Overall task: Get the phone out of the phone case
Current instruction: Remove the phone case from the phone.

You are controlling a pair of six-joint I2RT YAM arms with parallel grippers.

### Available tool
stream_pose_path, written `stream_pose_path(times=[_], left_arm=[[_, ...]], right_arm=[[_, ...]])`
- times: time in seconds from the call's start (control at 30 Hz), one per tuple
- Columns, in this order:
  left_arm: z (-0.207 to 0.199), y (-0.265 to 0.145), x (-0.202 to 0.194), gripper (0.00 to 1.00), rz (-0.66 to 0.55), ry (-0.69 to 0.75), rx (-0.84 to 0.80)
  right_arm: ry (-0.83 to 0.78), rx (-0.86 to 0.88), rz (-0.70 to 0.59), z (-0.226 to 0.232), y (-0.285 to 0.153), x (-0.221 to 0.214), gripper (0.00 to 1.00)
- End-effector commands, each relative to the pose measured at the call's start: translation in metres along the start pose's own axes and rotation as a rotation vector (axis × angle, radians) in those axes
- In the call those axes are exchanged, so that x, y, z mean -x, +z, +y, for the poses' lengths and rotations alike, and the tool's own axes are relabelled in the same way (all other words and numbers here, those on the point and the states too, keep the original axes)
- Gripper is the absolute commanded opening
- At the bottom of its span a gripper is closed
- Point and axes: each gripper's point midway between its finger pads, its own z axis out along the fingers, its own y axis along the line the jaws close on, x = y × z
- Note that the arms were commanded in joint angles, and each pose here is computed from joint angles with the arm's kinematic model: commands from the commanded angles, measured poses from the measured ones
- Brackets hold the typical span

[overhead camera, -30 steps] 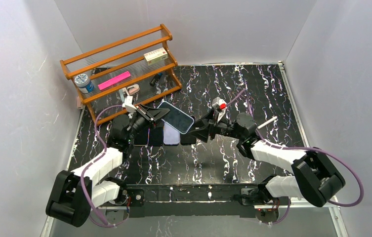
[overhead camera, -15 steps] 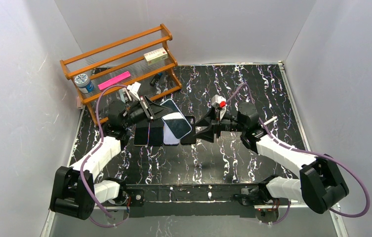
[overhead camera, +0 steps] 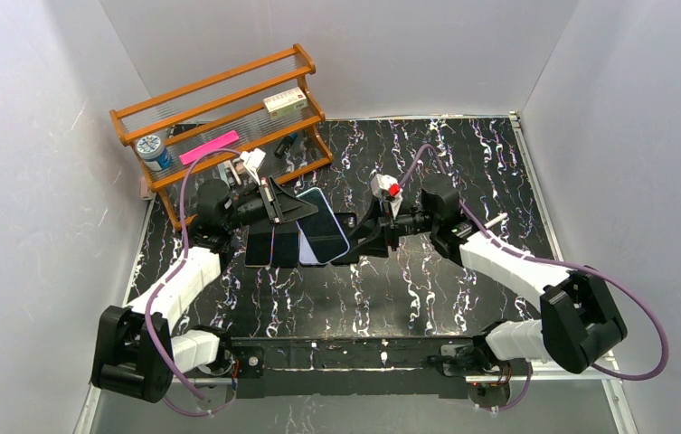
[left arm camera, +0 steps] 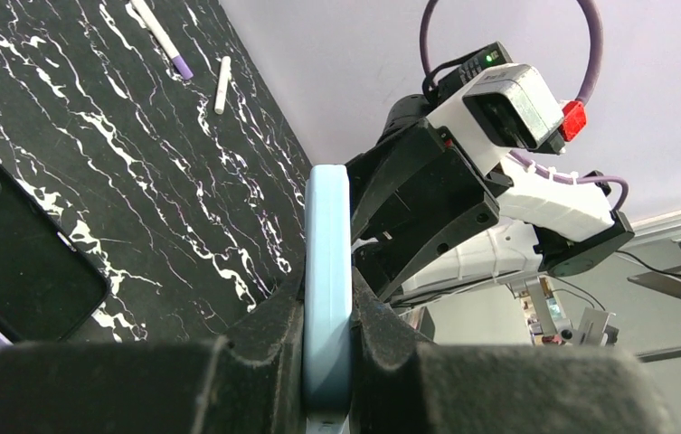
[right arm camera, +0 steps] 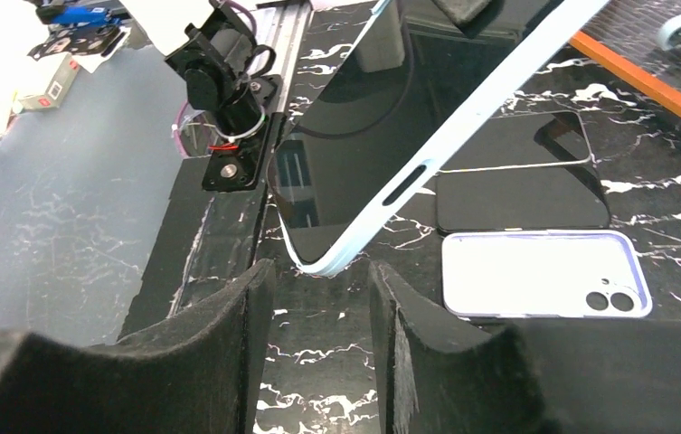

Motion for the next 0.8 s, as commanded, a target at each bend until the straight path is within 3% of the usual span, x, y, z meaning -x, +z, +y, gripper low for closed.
stream_pose_path(times=[0.0,0.17,0.47,0.77], left_arm=[[-0.038,-0.003,0.009,0.0,0.011,0.104,-0.09],[-0.044,-0.003,0.007,0.0,0.022,0.118,-0.106],[-0.056,-0.001,0.005,0.0,0.035,0.121,-0.13],[-0.083,0.007,-0.009,0.0,0.069,0.09,-0.183]], right_arm=[[-0.075,0.091,0.001,0.01,0.006,0.013,0.48],[-0.079,0.119,0.012,0.013,0.013,0.013,0.42],[-0.09,0.147,0.028,0.015,0.016,0.011,0.18],[-0.149,0.138,0.031,0.011,0.023,0.01,0.04]])
